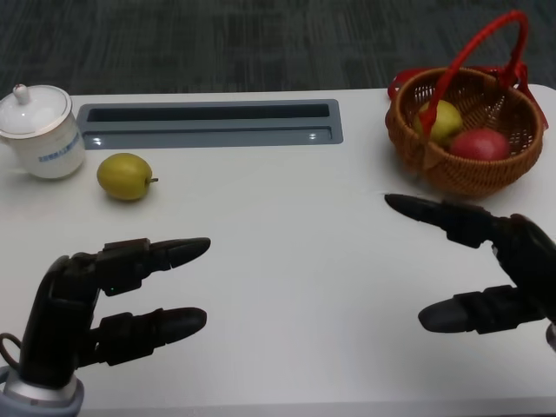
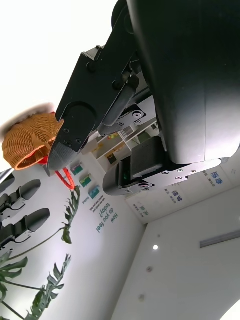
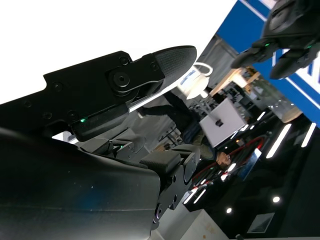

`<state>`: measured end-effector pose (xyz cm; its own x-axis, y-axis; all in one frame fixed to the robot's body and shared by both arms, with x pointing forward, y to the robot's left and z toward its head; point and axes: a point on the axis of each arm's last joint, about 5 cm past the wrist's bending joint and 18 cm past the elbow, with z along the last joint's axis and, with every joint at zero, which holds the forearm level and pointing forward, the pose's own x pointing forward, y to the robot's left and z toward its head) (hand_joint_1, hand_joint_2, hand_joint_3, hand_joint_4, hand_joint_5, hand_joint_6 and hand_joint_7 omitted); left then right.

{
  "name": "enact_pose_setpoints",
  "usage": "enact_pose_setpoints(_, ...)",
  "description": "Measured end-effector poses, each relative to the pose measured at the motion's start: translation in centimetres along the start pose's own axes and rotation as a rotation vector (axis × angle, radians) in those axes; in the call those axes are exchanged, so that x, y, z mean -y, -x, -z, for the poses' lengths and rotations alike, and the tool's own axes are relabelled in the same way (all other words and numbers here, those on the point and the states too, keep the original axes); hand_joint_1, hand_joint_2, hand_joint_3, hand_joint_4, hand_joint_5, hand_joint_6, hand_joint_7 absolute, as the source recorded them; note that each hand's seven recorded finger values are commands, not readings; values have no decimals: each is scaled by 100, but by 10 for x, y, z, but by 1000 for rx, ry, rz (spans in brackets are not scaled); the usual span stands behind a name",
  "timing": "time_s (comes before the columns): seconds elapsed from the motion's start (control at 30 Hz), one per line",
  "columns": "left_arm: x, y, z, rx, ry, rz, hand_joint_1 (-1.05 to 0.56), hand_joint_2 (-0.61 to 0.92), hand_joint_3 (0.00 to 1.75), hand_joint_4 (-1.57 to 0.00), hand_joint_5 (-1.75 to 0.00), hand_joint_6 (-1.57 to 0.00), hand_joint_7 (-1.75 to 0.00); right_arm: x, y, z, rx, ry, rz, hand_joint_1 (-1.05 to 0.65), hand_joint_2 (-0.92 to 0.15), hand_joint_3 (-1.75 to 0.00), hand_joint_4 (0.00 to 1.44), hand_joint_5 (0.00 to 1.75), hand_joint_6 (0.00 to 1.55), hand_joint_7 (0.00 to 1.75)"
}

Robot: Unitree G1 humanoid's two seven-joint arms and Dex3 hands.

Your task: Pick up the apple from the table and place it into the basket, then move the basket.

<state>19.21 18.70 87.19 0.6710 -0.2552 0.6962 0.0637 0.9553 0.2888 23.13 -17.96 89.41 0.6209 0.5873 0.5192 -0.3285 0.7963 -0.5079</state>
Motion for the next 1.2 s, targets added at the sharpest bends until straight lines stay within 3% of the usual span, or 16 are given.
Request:
enact_pose_setpoints(0.2, -2, -2, -1, 13, 13, 9, -43, 76, 0, -99, 0, -92, -1, -26, -5, -2, 8, -101, -23, -56, -92, -1, 60, 3, 54, 2)
enact_pose_setpoints(0.5, -5, 1, -3, 1, 12, 18, -37, 78, 1, -100, 0, -92, 0, -52, -11, 2, 7, -169, -27, -43, -92, -6, 64, 1, 57, 1)
enact_pose_setpoints(0.77, -6, 2, -6, -9, 11, 20, -35, 79, 0, -100, 0, -91, 0, -61, -17, 4, 13, -203, -30, -36, -92, -4, 65, 1, 59, 1)
enact_pose_setpoints(1.2, -8, 2, -8, -2, 10, 40, -35, 78, 0, -99, 0, -91, 0, -60, -26, 4, 49, -230, -35, -34, -92, -4, 76, 3, 69, 3)
